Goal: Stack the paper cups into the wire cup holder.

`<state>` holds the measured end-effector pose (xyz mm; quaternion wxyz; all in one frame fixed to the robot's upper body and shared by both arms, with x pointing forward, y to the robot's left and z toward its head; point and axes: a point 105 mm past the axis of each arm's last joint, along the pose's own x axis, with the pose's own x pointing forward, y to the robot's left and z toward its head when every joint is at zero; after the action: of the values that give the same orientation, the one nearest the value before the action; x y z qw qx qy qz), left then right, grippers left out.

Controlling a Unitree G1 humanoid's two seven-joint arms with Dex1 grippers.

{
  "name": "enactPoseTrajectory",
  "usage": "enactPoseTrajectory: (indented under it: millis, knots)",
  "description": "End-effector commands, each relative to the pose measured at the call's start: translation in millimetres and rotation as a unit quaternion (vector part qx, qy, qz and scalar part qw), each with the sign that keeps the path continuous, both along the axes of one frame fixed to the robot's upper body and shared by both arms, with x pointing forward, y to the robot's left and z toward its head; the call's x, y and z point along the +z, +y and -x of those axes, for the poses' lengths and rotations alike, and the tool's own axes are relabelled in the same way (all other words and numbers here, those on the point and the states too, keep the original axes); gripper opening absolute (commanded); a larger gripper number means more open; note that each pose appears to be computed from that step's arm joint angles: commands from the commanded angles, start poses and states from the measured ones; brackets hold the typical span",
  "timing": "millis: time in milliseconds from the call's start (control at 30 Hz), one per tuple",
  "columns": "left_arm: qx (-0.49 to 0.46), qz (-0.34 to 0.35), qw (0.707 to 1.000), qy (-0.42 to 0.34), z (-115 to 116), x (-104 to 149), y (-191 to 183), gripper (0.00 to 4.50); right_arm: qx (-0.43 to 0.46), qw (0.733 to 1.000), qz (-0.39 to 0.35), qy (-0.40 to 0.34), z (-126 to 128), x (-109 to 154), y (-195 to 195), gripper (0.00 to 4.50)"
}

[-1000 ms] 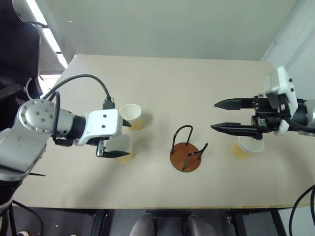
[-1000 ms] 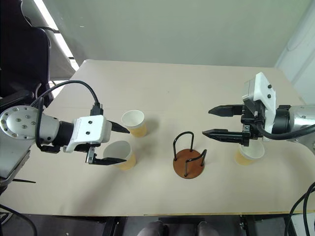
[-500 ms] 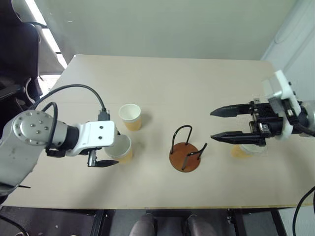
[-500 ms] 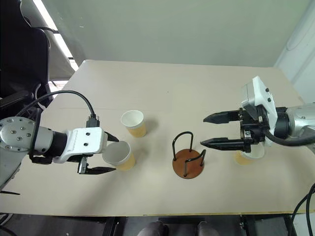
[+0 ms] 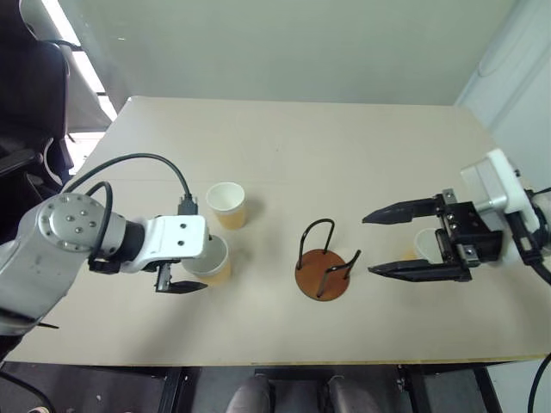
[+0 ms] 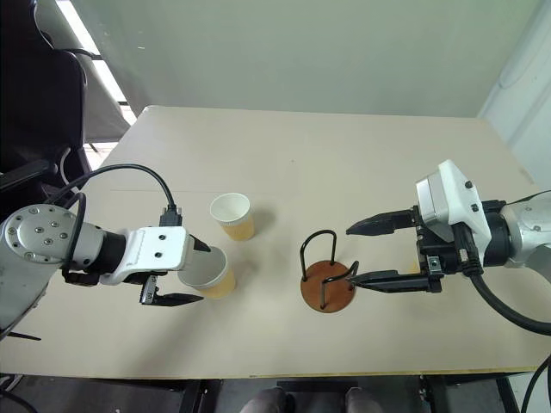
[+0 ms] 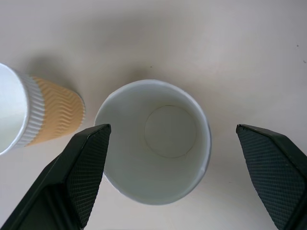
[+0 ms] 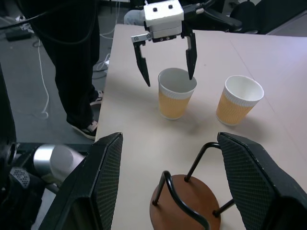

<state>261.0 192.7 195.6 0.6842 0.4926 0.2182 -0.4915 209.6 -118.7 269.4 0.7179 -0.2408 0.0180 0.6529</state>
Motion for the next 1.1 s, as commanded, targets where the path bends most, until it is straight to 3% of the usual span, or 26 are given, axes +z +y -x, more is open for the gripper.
enactPoseTrajectory:
  millis: [33, 400, 533, 833, 1100]
  knots:
    - [-0.012, -0.007, 1.0, -0.013, -0.3, 5.7, -1.7, 4.5, 0.0, 0.999, 0.0, -0.033, -1.9, 13.5, -1.5, 3.18]
    - [-0.01, -0.018, 1.0, 0.017, 2.2, -13.8, 5.2, 4.5, -0.007, 1.0, -0.006, -0.026, -10.4, 12.8, 1.2, 3.18]
    - [-0.011, -0.03, 0.999, 0.021, -1.2, -25.3, 10.5, 3.58, -0.01, 1.0, -0.008, -0.025, -10.7, 10.9, 2.3, 3.24]
    - [-0.02, -0.008, 1.0, 0.017, -10.3, -27.9, 5.6, 0.16, -0.025, 0.999, -0.003, -0.031, -13.9, 7.9, -2.4, 3.24]
    - [-0.071, 0.069, 0.995, 0.01, -10.7, 6.9, -27.1, 0.05, -0.05, 0.998, 0.027, -0.023, -21.6, -2.6, -23.6, 3.24]
